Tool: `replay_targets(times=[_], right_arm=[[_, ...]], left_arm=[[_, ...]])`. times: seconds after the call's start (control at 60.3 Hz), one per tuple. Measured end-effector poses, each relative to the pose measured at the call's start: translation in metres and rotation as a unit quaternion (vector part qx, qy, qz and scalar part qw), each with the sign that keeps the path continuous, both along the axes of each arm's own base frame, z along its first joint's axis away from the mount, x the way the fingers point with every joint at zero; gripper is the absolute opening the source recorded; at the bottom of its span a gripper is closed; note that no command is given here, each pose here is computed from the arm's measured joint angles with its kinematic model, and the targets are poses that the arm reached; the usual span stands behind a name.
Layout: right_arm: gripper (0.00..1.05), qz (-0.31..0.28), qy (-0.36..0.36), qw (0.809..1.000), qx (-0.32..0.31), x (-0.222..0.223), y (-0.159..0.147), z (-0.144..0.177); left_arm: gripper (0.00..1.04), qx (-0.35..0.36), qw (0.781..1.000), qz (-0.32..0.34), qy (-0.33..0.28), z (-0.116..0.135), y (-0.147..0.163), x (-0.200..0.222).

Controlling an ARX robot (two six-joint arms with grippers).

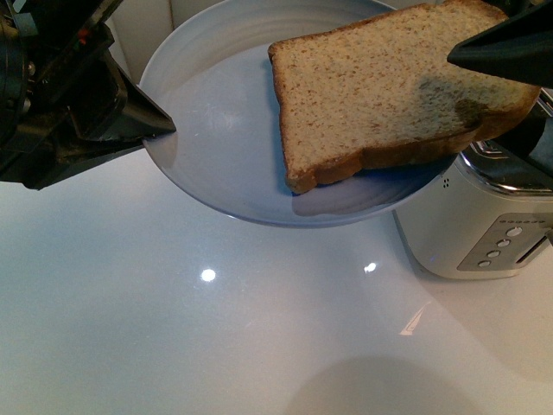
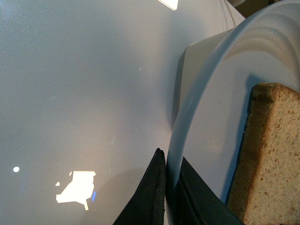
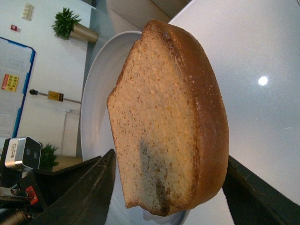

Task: Left arm holds plate, right arm toasts bread

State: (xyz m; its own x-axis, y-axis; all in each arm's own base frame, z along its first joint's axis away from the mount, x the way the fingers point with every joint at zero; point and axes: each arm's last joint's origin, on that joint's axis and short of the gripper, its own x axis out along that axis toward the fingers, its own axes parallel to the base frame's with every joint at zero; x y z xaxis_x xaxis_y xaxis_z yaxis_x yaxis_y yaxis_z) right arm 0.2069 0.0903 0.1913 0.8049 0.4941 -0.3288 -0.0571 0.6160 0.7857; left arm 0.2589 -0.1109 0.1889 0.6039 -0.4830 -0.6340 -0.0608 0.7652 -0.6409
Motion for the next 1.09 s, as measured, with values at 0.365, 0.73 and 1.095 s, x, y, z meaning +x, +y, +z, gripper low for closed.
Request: replay_targets(times=[0.365, 0.73, 1.095], right_arm=[[0.03, -0.01, -0.001, 1.0, 0.0, -0.001, -0.005, 0.003], [0.03, -0.04, -0.049, 0.997, -0.044, -0.008, -0.028, 0.038], [0.03, -0.151, -0.133, 0.958, -0.205, -0.001, -0.068, 0.096]], left_arm=[[0.03, -0.001, 1.0, 0.0, 0.001, 0.0, 0.0, 0.0], [0.03, -0.001, 1.0, 0.0, 0.001, 0.0, 0.0, 0.0], [0.03, -0.002, 1.0, 0.0, 0.001, 0.0, 0.0, 0.0]])
